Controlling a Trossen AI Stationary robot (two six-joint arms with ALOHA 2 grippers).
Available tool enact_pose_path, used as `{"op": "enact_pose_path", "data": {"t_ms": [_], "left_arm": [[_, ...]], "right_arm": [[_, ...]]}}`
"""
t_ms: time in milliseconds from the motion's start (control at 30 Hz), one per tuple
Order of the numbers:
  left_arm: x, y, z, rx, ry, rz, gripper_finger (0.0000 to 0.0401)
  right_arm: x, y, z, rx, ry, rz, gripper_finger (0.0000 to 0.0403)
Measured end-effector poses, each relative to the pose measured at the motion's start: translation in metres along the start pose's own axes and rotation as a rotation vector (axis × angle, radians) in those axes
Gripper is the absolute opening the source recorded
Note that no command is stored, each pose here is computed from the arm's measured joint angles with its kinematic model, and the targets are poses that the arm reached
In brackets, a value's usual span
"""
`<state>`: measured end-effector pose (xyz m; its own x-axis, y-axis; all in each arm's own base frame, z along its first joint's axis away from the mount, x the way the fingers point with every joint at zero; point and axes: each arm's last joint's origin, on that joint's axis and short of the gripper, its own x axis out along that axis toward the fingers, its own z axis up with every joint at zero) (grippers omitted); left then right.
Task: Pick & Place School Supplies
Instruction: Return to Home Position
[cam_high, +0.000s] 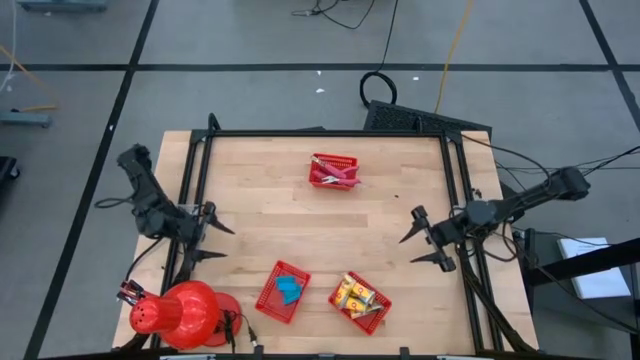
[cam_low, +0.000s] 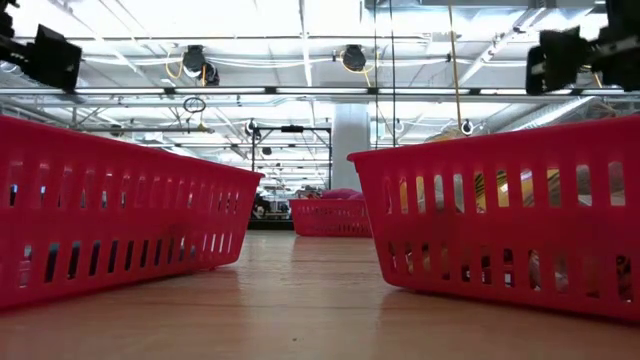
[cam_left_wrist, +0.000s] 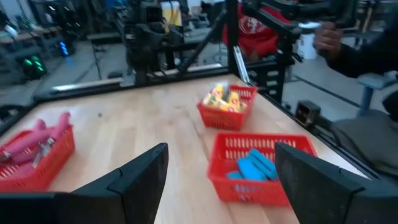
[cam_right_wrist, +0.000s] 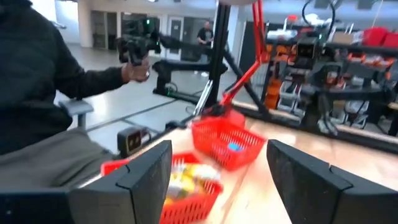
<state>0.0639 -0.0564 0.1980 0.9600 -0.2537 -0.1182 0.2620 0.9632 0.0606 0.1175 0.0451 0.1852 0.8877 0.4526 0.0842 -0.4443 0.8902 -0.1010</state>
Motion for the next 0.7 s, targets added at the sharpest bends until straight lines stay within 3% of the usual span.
{"op": "enact_pose_path", "data": {"t_ms": [367, 533, 700], "left_arm": [[-0.008, 0.005, -0.009, -0.066, 0.038, 0.056, 0.0294], [-0.008, 0.005, -0.01, -0.092, 0.05, 0.049, 0.0294], [-0.008, 0.005, -0.003, -0.051, -0.006, 0.05, 0.0294]], "right_arm": [[-0.021, 0.006, -0.019, -0.004, 0.157, 0.065, 0.0254], [-0.026, 0.007, -0.019, -0.031, 0.149, 0.063, 0.0254], [-0.031, 0.004, -0.018, -0.105, 0.135, -0.025, 0.0254]]}}
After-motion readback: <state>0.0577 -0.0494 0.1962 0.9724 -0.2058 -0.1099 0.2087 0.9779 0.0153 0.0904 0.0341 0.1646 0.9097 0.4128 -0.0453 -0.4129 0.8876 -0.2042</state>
